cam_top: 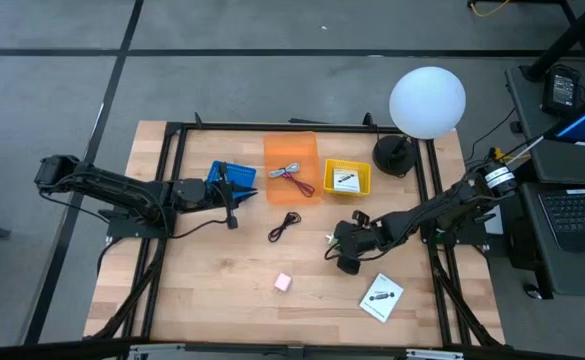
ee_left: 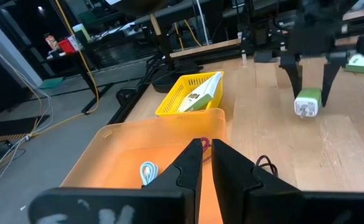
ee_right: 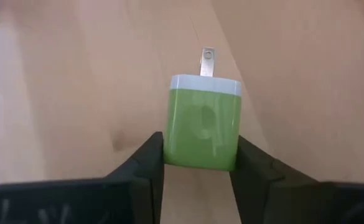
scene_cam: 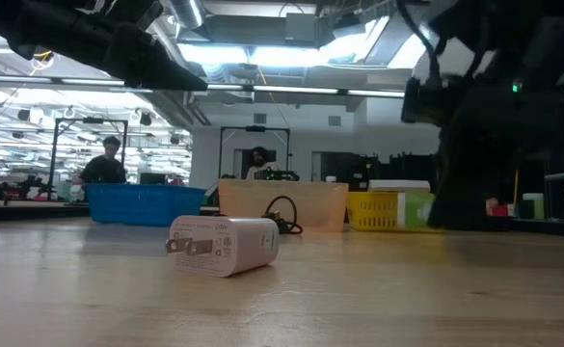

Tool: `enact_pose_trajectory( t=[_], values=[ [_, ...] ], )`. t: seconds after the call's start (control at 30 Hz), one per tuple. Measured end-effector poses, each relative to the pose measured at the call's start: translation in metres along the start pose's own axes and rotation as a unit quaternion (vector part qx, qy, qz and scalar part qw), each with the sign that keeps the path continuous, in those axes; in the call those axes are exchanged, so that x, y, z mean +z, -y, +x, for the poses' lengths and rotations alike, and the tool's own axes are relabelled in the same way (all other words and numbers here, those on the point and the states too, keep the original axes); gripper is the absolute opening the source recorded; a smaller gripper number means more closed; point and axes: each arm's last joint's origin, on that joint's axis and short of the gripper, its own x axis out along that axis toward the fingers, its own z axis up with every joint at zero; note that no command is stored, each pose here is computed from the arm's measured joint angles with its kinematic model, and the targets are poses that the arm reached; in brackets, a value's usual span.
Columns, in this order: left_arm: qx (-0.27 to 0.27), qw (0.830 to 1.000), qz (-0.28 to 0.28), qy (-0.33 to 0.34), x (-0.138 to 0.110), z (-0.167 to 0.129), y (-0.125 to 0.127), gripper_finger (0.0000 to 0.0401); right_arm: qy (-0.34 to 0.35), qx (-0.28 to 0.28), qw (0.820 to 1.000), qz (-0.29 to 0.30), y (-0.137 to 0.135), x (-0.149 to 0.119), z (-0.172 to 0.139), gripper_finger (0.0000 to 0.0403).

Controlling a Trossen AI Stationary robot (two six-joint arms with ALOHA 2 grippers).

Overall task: Pick and place items into bin
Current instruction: Put the green charger adapter into the blue bin

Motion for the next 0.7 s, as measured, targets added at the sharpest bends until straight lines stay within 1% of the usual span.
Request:
enact_pose_trajectory(
  t=[0.23, 0.4, 0.57, 0.7],
  values=[
    [0.000, 1.000, 0.000, 0.000, 0.000, 0.000, 0.000, 0.0031, 0.054, 0.030, 0.998, -0.002, 0.005, 0.016, -0.028, 0.0118],
    [0.000, 1.000, 0.000, 0.000, 0.000, 0.000, 0.000, 0.0031, 0.117, 0.050, 0.991, -0.038, 0.012, 0.032, -0.046, 0.0118],
    [0.000, 1.000, -0.008, 0.000, 0.000, 0.000, 0.000, 0.0031, 0.199, 0.054, 0.975, -0.077, 0.022, 0.052, -0.062, 0.0118],
    [-0.006, 1.000, -0.009, 0.001, 0.000, 0.000, 0.000, 0.0031, 0.270, 0.053, 0.956, -0.106, 0.026, 0.066, -0.072, 0.0118]
  ],
)
